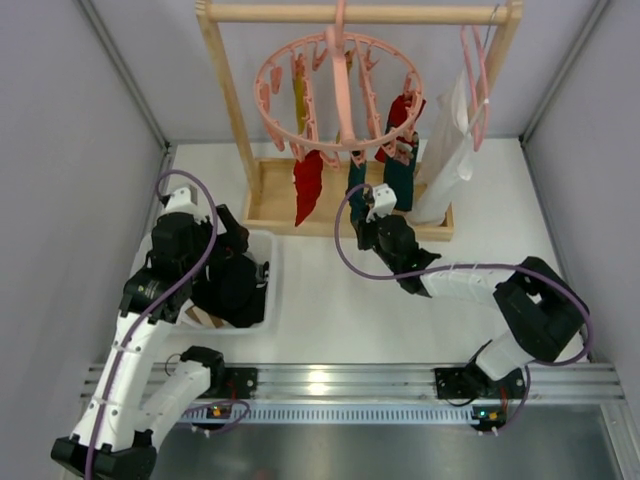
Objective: Remove the socks clipped to the hanger
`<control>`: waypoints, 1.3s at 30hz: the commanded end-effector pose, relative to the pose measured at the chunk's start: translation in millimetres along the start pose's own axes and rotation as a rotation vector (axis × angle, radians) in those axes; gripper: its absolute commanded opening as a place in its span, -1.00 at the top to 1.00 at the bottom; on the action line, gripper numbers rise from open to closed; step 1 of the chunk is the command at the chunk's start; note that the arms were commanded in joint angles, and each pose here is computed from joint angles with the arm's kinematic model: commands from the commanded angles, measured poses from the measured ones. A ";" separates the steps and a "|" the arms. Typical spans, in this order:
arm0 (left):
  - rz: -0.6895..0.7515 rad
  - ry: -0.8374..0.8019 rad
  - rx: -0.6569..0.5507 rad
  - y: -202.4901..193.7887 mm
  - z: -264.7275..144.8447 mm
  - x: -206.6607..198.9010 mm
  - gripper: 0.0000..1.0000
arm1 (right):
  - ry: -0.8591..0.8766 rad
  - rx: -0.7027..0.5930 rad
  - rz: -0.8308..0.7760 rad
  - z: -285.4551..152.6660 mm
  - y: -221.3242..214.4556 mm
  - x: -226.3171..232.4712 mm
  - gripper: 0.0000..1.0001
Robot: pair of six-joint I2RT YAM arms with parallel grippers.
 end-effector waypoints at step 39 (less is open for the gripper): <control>0.382 -0.045 -0.352 63.8 -23.0 -276.1 -0.66 | 0.124 -0.150 0.116 -36.5 -2.2 102.2 1.00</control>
Point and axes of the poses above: each gripper's point midway between its finger pads, its own z axis out along the fingers, its own x axis along the line the jaws close on, y = z × x, the point moved 10 cm from there along -z, back along the fingers, and after that the axes turned 1 degree about -z, right-handed, at the moved point
